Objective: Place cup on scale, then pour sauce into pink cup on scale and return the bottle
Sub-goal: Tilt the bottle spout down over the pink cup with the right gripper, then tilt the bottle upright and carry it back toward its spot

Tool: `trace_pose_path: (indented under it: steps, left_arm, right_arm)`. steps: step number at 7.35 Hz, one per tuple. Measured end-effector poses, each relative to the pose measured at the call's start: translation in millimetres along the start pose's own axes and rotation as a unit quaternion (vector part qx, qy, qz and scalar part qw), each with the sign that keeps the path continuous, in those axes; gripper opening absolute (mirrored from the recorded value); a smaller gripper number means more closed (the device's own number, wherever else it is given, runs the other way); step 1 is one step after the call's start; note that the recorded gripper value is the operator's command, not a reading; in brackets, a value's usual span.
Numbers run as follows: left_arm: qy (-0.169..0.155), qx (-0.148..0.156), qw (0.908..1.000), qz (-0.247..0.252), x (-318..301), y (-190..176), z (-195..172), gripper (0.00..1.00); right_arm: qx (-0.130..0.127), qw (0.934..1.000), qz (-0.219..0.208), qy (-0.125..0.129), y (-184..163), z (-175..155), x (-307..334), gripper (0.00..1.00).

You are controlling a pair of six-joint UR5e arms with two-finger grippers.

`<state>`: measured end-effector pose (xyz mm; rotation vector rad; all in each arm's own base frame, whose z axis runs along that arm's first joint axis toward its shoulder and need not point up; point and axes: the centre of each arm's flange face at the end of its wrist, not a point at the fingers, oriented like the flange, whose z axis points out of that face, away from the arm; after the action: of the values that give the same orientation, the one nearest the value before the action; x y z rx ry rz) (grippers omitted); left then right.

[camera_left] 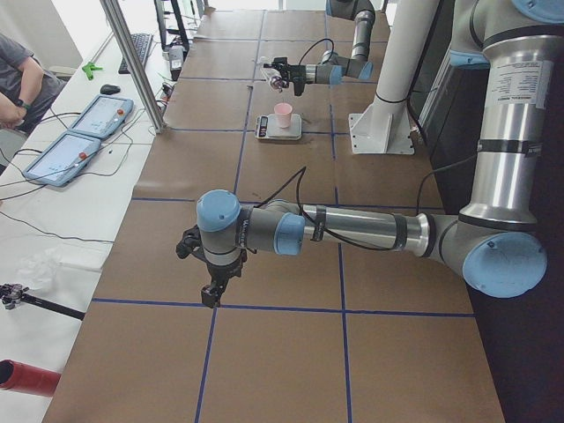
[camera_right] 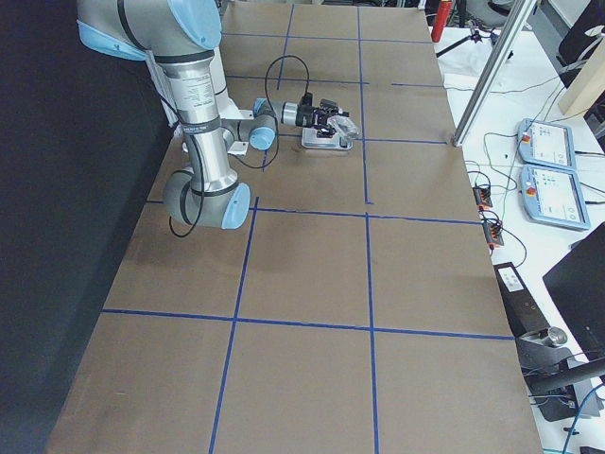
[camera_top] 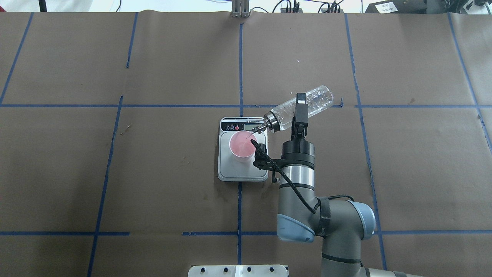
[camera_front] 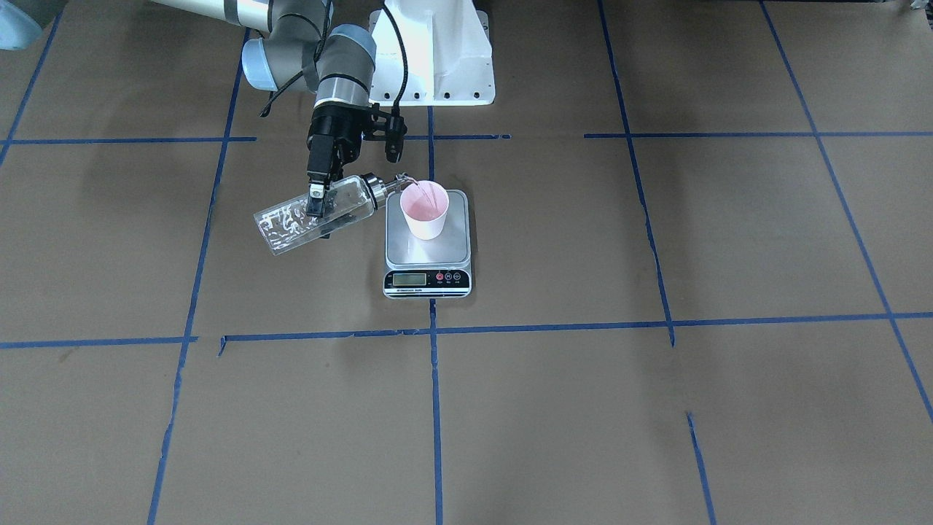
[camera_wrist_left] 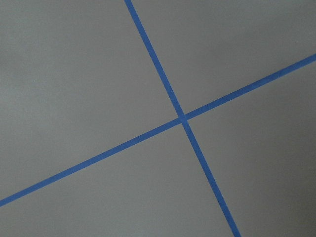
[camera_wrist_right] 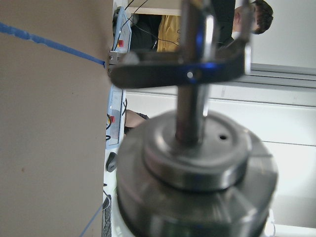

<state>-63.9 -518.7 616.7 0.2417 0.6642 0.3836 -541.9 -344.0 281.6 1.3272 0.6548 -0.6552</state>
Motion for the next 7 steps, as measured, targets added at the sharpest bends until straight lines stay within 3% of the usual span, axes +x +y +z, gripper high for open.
trace_pose_path:
  steps: [2, 4, 6, 7]
  left_arm:
    - [0.002, -0.006, 1.0, -0.005, 1, -8, -5, 1.0]
    - [0.004, -0.01, 0.9999, -0.009, 2, -16, -9, 1.0]
    - [0.004, -0.01, 0.9999, -0.009, 3, -18, -10, 1.0]
    - [0.003, -0.01, 0.9999, -0.008, 3, -19, -11, 1.0]
  right_arm:
    - [0.001, 0.9982, 0.06, -0.01, 1, -1, -5, 0.0]
    - [0.003, 0.9919, 0.125, -0.022, 0, -5, -2, 0.0]
    - [0.006, 0.9778, 0.205, -0.041, 2, -10, 15, 0.0]
    - [0.007, 0.9633, 0.261, -0.06, 7, -13, 30, 0.0]
